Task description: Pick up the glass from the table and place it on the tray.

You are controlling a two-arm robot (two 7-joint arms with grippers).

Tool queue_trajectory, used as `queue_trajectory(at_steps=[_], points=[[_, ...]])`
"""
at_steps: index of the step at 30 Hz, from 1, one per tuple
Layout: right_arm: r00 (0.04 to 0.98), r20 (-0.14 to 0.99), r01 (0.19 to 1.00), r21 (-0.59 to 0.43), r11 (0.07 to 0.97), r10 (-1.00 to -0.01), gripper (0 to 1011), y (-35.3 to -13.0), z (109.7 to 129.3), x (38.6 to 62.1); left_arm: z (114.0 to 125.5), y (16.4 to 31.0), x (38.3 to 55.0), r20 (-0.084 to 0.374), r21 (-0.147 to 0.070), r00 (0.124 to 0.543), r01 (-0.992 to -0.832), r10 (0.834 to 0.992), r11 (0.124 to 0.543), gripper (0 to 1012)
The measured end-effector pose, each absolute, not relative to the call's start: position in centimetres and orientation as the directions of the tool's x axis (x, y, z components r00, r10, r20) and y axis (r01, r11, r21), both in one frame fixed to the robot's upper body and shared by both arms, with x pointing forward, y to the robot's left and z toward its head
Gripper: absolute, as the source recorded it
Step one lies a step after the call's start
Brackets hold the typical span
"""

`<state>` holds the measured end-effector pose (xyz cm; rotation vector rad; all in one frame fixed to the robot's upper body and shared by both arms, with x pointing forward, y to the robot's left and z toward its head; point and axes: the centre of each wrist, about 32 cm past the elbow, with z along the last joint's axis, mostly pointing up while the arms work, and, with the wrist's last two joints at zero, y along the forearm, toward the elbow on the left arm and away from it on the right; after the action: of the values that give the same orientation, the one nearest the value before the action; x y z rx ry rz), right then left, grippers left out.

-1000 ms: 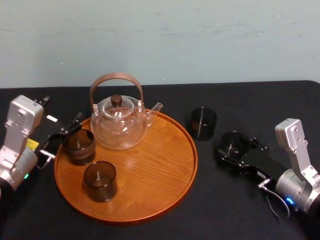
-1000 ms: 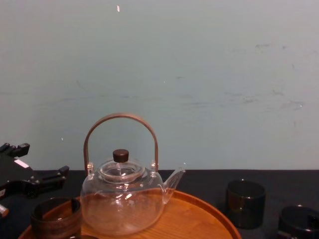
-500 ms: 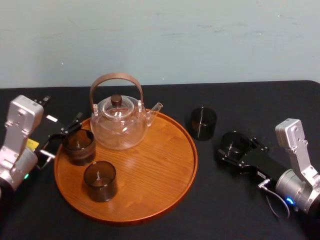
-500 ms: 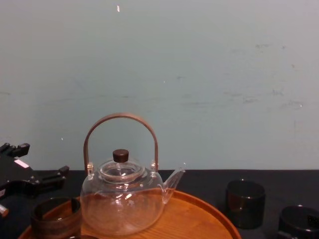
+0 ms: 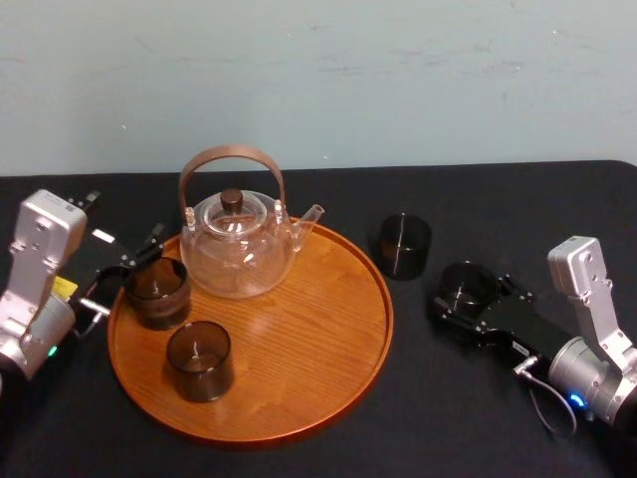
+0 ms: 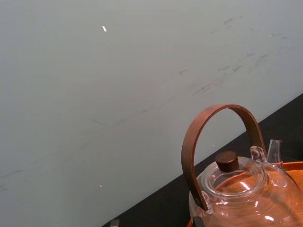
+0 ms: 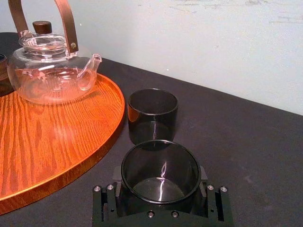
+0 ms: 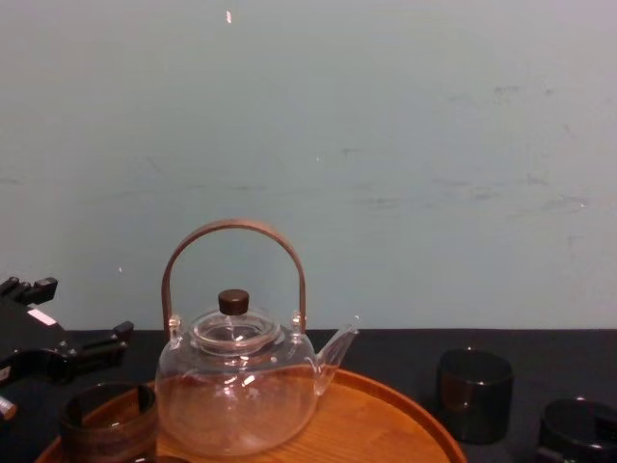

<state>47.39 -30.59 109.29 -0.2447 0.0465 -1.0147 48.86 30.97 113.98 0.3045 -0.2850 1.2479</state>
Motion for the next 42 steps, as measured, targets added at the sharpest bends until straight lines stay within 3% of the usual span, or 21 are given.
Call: queue_trajectory(at_steps=[34, 42], points=[[0.530, 0.074, 0.835, -0.224, 0.503, -0.845, 906, -30.60, 109.30, 47.39, 113.98, 30.97, 48.86, 0.374, 0.070, 0.292, -0.955, 0.880, 0.287, 1001], [0.537, 0.062, 0.834, -0.191, 0.518, -0.841, 906, -30.83, 110.08, 47.03, 113.98, 30.97, 48.86, 0.374, 0.070, 0.292, -0.955, 0.880, 0.287, 1001]])
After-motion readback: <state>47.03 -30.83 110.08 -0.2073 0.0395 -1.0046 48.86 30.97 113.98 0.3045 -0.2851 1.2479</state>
